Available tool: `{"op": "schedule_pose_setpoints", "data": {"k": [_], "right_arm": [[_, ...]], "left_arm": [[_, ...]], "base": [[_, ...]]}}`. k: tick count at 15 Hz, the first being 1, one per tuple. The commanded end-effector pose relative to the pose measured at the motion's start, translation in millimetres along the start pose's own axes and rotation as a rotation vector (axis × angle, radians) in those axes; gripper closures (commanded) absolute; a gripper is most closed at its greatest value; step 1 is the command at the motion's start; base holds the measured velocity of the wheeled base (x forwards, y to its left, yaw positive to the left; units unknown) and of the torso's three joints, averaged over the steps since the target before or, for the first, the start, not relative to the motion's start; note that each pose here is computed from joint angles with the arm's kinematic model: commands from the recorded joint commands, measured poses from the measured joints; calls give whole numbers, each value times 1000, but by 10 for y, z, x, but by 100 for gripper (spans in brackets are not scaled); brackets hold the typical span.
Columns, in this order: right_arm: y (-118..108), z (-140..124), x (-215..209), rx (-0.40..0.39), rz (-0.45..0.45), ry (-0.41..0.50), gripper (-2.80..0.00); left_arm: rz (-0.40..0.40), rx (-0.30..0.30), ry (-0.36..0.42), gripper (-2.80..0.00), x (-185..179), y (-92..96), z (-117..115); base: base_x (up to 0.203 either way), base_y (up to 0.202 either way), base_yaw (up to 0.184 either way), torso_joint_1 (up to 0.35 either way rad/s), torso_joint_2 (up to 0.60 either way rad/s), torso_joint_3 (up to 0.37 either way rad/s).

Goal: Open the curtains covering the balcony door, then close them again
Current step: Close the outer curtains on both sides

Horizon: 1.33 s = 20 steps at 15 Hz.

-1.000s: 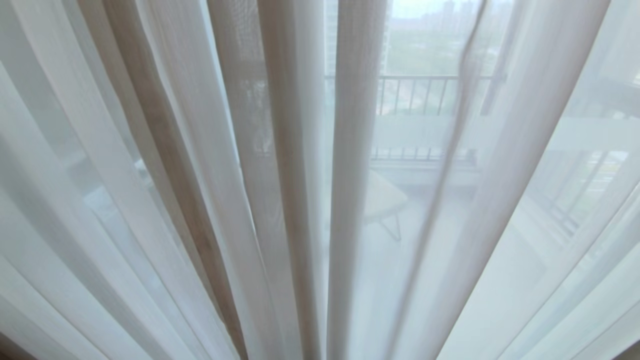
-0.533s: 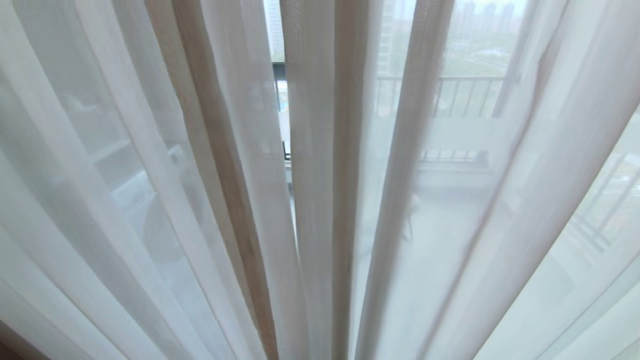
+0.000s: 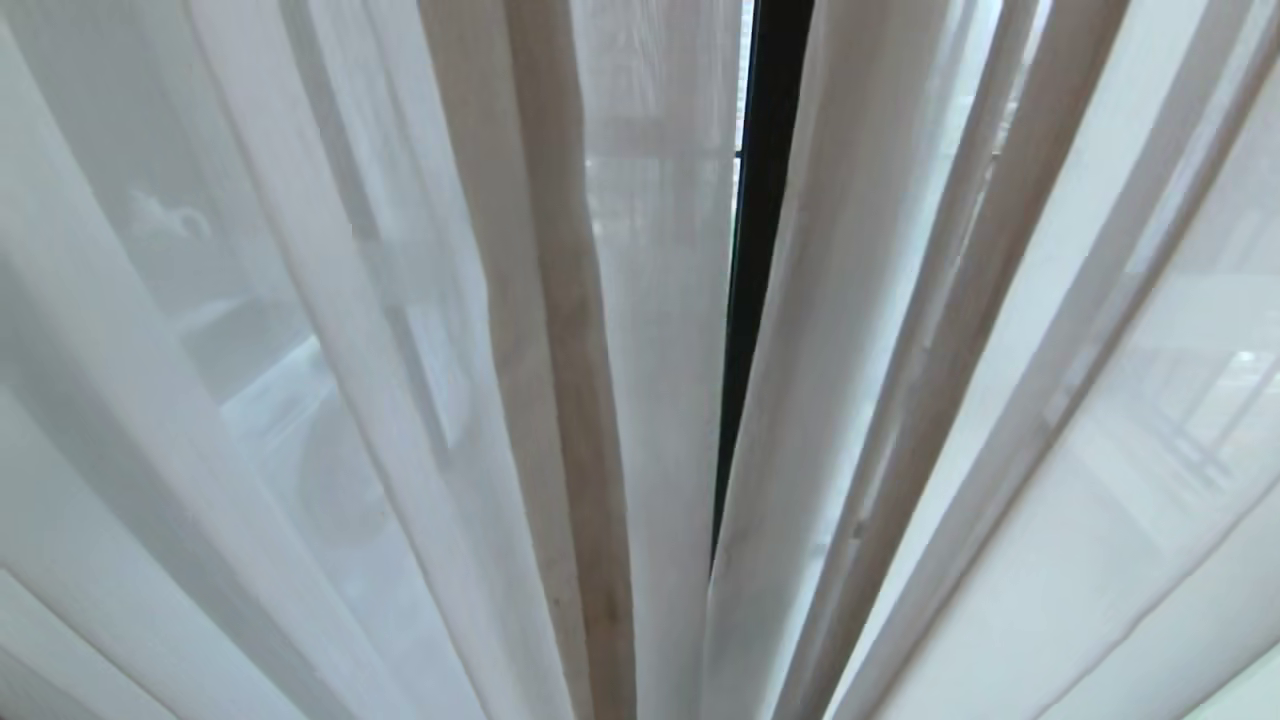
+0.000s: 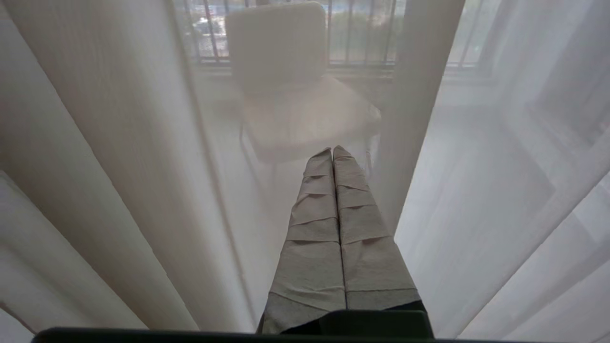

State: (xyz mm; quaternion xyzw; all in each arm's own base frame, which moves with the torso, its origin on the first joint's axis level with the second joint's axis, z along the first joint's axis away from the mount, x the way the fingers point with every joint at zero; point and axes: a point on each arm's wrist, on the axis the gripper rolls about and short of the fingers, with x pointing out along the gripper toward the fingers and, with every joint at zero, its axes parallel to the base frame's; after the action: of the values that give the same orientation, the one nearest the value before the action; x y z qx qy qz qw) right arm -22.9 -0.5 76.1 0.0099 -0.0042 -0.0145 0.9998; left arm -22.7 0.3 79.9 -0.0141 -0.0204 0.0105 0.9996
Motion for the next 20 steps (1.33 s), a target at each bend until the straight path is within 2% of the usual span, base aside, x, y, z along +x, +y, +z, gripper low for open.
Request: {"op": "schedule_pose_setpoints", "data": {"k": [1,20], "right_arm": [[-1,0,1,0,0,2,0],[-1,0,1,1,-1,2,0]], "left_arm": [[1,-1,-3,0,-1,-1,2],[3,-1,-3,0,-1,0,2]], "base": [[6,121,-1,0,0,2],[0,187,0,1,3,3]]}}
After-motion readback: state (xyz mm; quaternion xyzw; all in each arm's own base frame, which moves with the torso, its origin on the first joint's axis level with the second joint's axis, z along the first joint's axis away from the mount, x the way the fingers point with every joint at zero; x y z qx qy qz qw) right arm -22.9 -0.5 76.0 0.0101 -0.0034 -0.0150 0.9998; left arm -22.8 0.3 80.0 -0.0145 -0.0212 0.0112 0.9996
